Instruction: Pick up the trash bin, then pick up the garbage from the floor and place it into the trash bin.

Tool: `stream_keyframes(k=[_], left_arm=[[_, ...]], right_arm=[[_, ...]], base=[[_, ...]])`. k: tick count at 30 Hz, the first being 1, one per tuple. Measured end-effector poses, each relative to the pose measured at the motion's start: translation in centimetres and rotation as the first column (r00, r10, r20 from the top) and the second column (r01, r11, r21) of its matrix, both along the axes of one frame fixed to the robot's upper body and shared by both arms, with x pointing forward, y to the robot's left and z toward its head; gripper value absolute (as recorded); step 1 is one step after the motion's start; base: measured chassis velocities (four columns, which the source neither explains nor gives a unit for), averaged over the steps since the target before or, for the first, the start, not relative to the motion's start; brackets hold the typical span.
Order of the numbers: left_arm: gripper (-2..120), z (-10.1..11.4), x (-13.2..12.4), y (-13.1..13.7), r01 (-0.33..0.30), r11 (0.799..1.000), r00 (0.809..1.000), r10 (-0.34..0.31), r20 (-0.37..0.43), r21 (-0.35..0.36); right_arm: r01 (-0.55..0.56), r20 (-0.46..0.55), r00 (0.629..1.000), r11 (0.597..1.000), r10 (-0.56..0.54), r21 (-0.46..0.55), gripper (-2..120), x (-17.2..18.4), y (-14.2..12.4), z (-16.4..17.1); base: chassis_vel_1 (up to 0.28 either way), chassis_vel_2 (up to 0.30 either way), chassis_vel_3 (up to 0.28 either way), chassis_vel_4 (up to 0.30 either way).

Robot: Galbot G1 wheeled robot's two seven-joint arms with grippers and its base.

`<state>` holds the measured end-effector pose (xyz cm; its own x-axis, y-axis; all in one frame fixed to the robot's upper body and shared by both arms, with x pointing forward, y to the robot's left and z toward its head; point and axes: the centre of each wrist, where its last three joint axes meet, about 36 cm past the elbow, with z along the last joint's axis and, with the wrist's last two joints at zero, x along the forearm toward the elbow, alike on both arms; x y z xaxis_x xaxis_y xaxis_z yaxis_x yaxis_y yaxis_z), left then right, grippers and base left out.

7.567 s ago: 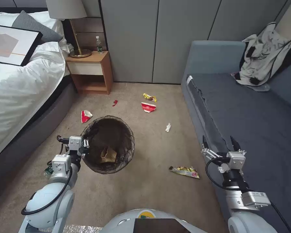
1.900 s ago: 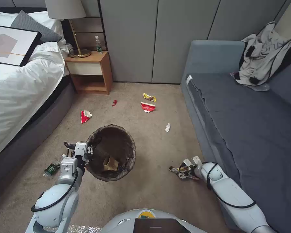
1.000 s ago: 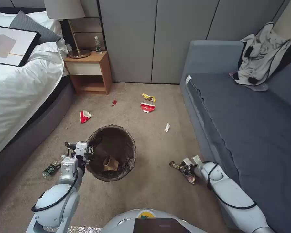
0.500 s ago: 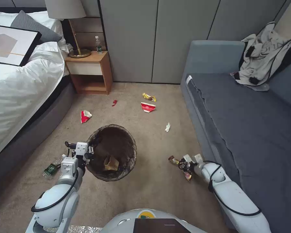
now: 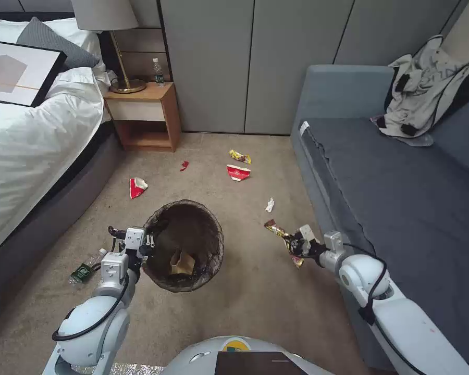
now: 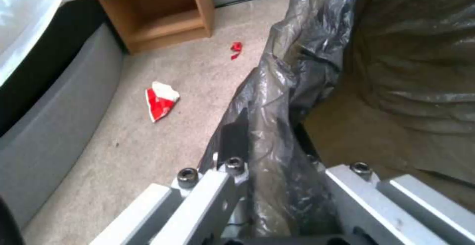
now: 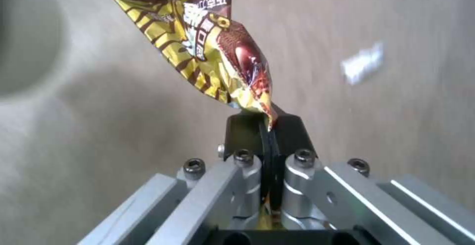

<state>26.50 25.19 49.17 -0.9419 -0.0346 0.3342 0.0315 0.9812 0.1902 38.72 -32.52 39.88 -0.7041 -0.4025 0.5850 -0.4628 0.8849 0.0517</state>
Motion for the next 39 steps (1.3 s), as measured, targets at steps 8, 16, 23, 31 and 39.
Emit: stream_keyframes(k=[8, 16, 23, 31, 39], left_arm=[[3, -0.4, 0.3, -0.5, 0.029, 1.000, 0.999, -0.029, -0.013, -0.005], [3, -0.6, 0.4, -0.8, 0.045, 0.999, 0.998, -0.046, -0.049, -0.016], [3, -1.0, 0.7, -1.1, 0.055, 0.998, 0.996, -0.057, -0.071, -0.025], [3, -1.0, 0.7, -1.2, 0.055, 0.998, 0.996, -0.057, -0.075, -0.027], [3, -0.9, 0.6, -1.3, 0.052, 0.998, 0.996, -0.054, -0.073, -0.029]], right_arm=[[-0.117, 0.194, 0.976, 0.991, 0.102, 0.065, 0, -1.2, 4.1, 9.4], [-0.271, 0.340, 0.913, 0.959, 0.227, 0.088, 0, -1.7, 7.3, 16.0], [-0.378, 0.384, 0.873, 0.914, 0.300, 0.146, 0, -2.5, 10.3, 18.8], [-0.482, 0.339, 0.847, 0.861, 0.409, 0.163, 0, -2.3, 13.5, 18.4], [-0.518, 0.274, 0.841, 0.841, 0.466, 0.160, 0, -2.5, 15.4, 16.9]], base=[[0.000, 0.000, 0.000, 0.000], [0.000, 0.000, 0.000, 0.000], [0.000, 0.000, 0.000, 0.000], [0.000, 0.000, 0.000, 0.000], [0.000, 0.000, 0.000, 0.000]])
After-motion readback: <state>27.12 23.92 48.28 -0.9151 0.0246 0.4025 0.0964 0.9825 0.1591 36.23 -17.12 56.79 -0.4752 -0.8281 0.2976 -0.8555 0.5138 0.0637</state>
